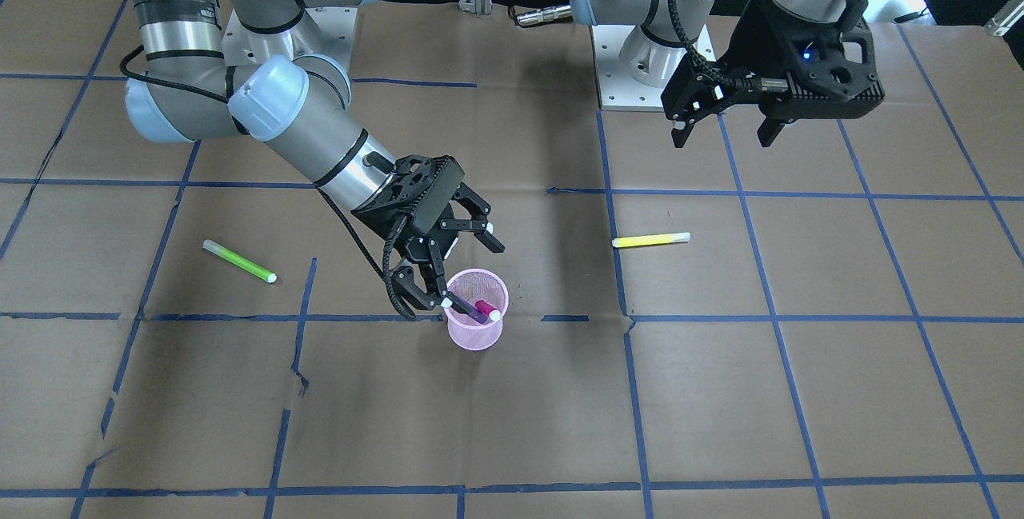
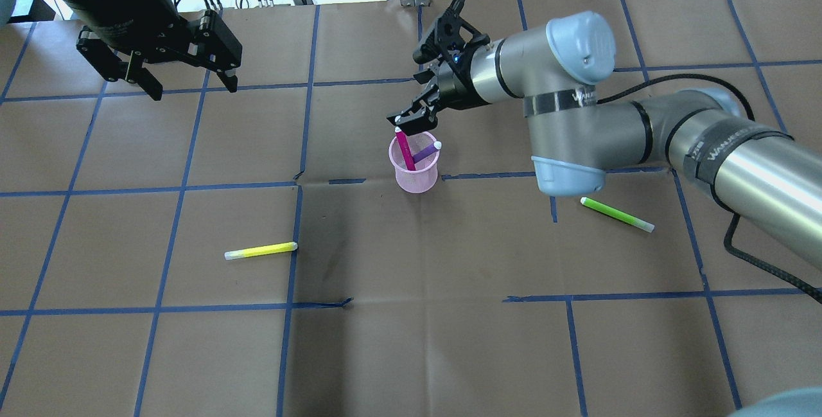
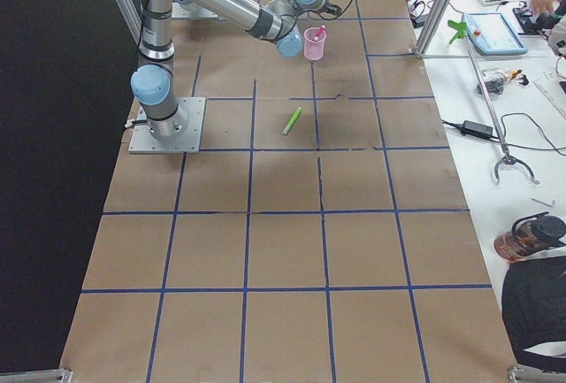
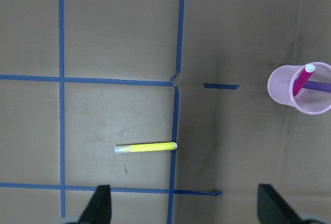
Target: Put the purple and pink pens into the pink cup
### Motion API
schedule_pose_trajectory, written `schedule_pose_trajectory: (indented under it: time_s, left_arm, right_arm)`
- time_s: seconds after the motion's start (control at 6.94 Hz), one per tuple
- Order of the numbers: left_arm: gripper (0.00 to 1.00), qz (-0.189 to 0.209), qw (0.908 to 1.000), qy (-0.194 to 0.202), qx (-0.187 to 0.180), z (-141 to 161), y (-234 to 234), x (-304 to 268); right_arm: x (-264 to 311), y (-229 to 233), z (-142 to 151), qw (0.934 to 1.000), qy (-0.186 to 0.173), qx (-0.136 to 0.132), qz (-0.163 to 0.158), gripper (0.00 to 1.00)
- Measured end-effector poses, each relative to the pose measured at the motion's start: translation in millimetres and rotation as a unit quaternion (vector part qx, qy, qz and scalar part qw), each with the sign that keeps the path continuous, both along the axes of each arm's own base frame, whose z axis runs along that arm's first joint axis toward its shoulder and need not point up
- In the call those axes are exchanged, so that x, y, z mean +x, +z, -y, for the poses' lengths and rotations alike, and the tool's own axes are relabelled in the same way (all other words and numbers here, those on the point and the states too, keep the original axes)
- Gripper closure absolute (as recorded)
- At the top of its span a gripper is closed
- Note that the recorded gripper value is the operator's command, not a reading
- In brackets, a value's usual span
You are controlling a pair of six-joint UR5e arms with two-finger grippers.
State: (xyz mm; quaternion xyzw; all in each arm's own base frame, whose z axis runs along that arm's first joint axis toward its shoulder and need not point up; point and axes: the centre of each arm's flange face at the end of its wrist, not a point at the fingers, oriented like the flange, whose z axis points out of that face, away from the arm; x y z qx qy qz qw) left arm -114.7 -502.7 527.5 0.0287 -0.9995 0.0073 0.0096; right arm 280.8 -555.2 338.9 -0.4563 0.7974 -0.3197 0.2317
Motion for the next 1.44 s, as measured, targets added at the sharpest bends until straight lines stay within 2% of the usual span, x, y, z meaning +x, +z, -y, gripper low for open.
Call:
schedule_pose_trajectory:
  time_s: [0.14,0.29,0.43,0.58,0.72,0.86,1.01,1.15,1.3,1.44]
  left_arm:
    - [0.02,0.0,1.0,0.001,0.0,0,0,1]
    - [0.02,-0.001,1.0,0.002,0.0,0,0,1]
    - [0.02,-0.001,1.0,0.002,0.0,0,0,1]
    - [0.02,-0.001,1.0,0.002,0.0,0,0,1]
    - [0.02,-0.001,1.0,0.002,0.0,0,0,1]
    - [0.02,-0.001,1.0,0.002,0.0,0,0,0]
    - [0.02,-0.001,1.0,0.002,-0.001,0,0,0]
    - [0.02,-0.001,1.0,0.002,-0.001,0,1,0]
    - [0.02,-0.001,1.0,0.001,-0.001,-1,1,0]
    - [0.02,-0.001,1.0,0.001,-0.001,-1,1,0]
  right_arm:
    - [-2,28,22,0.999,-0.017,0.034,-0.024,0.0]
    - [-8,50,36,0.9944,-0.046,0.076,-0.058,0.0]
    - [-18,66,42,0.9827,-0.09,0.125,-0.102,0.0]
    - [-32,78,39,0.9638,-0.137,0.17,-0.154,0.0]
    - [-51,89,28,0.9401,-0.182,0.211,-0.196,0.0]
    - [-78,100,17,0.9099,-0.237,0.254,-0.226,0.0]
    - [-110,109,3,0.8706,-0.299,0.306,-0.242,0.0]
    - [-136,123,-17,0.832,-0.351,0.352,-0.246,0.0]
    - [-152,140,-42,0.7998,-0.393,0.384,-0.242,0.0]
    - [-157,151,-69,0.7795,-0.418,0.401,-0.238,0.0]
